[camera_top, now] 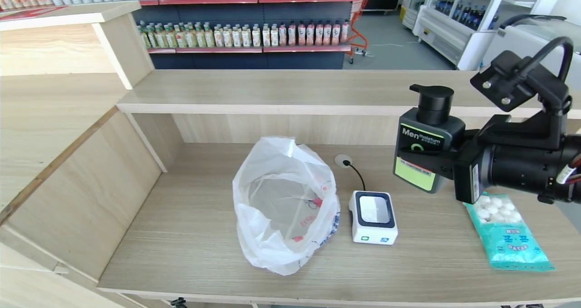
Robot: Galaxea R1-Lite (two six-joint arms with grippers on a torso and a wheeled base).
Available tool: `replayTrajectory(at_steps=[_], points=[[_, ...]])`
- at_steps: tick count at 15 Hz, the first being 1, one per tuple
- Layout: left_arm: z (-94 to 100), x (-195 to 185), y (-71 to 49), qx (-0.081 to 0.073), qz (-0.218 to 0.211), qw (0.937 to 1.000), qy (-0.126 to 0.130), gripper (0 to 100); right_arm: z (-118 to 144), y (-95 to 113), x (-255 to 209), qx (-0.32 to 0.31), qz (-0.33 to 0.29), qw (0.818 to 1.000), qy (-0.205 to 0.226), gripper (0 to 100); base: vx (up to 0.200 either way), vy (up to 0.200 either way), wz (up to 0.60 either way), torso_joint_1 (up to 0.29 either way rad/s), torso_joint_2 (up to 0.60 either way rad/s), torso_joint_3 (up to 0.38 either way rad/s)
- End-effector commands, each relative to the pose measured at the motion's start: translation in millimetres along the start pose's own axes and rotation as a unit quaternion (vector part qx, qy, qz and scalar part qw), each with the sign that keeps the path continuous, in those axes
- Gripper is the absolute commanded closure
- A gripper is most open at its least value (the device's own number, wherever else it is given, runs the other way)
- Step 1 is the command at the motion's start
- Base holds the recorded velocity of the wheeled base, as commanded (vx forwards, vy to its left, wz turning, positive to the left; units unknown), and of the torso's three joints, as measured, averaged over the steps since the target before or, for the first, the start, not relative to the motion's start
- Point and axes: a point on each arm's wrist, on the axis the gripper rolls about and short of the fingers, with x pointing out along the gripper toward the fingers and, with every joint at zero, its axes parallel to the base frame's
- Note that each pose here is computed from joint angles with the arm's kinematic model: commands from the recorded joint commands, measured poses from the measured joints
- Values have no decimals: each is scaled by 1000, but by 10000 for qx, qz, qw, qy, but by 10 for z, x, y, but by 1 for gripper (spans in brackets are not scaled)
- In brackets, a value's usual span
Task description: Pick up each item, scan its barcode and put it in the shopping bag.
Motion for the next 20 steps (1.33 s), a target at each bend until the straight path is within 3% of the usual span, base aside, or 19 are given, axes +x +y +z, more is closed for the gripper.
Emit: replayTrajectory(at_steps=[1,5,11,16,18,20], points=[[1,1,0,-1,2,10000,6,0,-63,18,31,77,114,9998,133,100,0,0,0,0,0,0],[1,1,0,-1,2,10000,6,0,-325,-131,405,627,-74,9963,579,100,0,0,0,0,0,0],[1,1,0,-1,2,10000,6,0,-694,-162,1016,834,-170,9945,610,100,0,0,0,0,0,0],[1,1,0,-1,2,10000,6,0,-952,-134,1254,860,-121,9937,707,100,0,0,0,0,0,0],[1,1,0,-1,2,10000,6,0,-1024,-176,1338,951,688,9921,439,100,0,0,0,0,0,0],[1,1,0,-1,2,10000,6,0,-1031,-202,1340,959,1020,9897,294,100,0,0,0,0,0,0]])
